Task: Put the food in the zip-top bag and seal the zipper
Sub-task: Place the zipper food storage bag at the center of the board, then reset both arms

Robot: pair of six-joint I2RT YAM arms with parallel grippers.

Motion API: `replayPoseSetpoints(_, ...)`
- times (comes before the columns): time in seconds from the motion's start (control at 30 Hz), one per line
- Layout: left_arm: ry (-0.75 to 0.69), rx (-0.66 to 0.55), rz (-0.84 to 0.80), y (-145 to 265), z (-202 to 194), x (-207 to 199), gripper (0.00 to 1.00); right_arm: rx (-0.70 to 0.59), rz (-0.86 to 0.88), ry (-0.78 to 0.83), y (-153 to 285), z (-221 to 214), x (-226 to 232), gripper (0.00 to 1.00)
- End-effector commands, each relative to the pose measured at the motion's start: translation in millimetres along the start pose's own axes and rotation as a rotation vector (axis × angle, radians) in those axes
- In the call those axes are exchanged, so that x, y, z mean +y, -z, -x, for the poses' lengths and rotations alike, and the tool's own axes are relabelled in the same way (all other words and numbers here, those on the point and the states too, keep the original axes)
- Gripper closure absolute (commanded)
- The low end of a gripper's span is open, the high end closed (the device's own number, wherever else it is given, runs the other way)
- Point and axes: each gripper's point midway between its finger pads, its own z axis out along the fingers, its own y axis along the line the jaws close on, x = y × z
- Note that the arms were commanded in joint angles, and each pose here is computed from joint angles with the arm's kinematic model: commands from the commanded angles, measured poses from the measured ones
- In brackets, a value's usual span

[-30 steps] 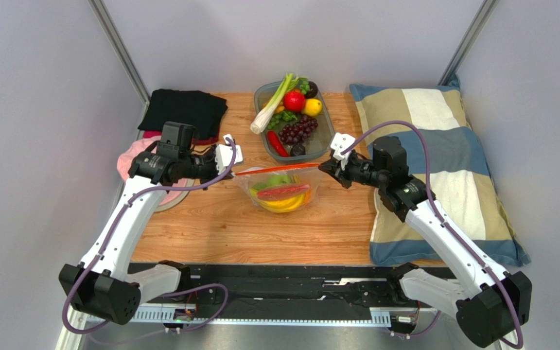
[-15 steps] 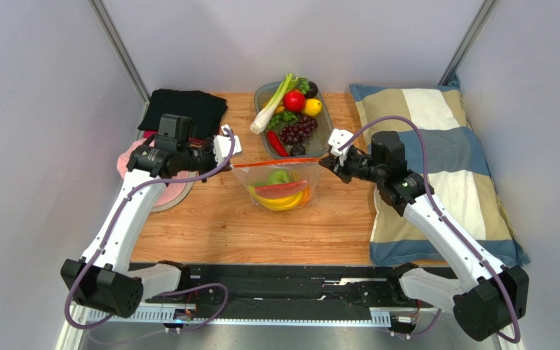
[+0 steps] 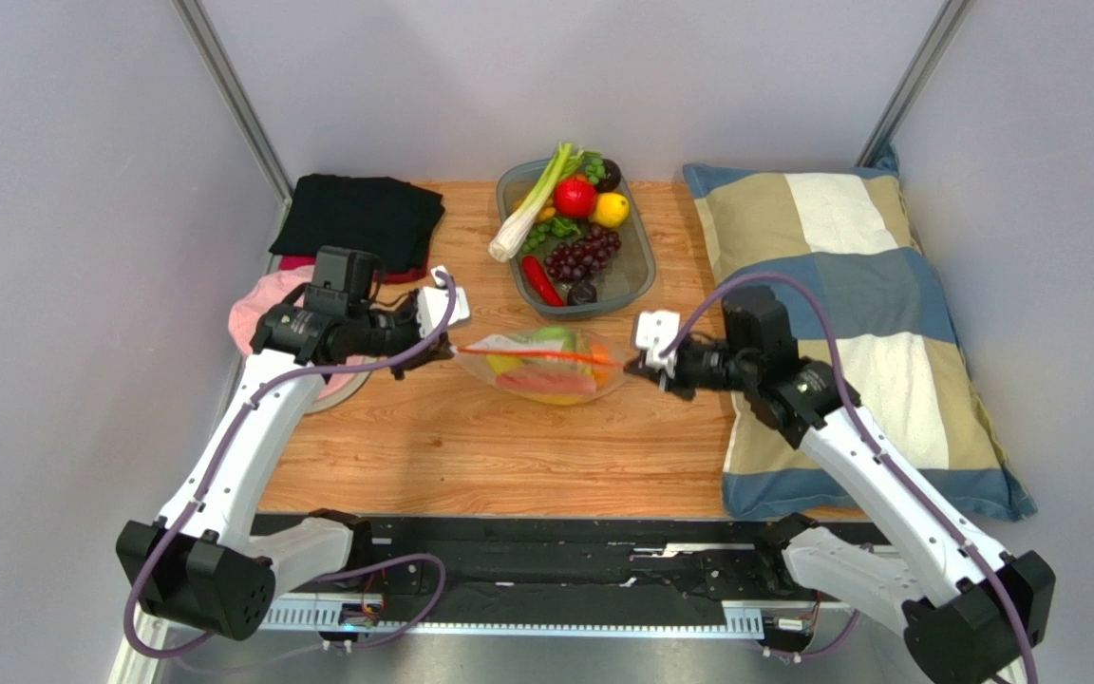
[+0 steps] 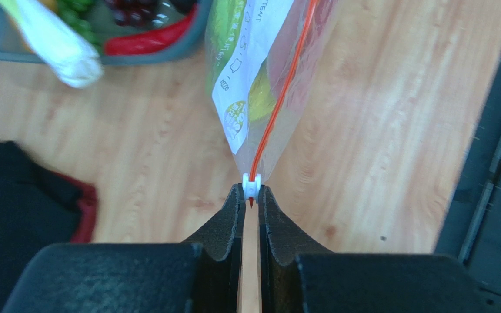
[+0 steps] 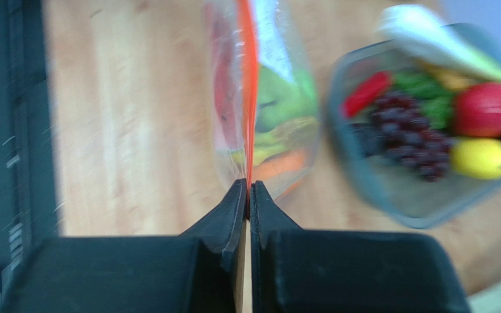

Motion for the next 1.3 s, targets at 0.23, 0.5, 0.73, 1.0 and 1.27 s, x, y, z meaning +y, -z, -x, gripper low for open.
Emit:
replayPoseSetpoints(0.23,0.102,-0.010,-0.346,10,-17,-127,0.14,0.115,0.330,-0.095,33,-28,128,0.15)
replayPoseSetpoints(0.5,0.172,-0.063,-0.204,49,26,-115,0.01,-0.001,0.056,-0.247,39,43,67,0.07)
replayPoseSetpoints(0.73,0.517,-0.185,-0.017,56,89,-19,0.01,-0.048,-0.265,-0.505,28,71,-33,0.00)
replayPoseSetpoints(1.0,0.843,-0.188,0.194,63,88,101,0.01,-0.028,-0.517,-0.890,55,24,-163,0.00)
replayPoseSetpoints(1.27,1.031,-0.094,0.336,62,6,144,0.01,0.108,-0.620,-0.995,72,-66,-188,0.00)
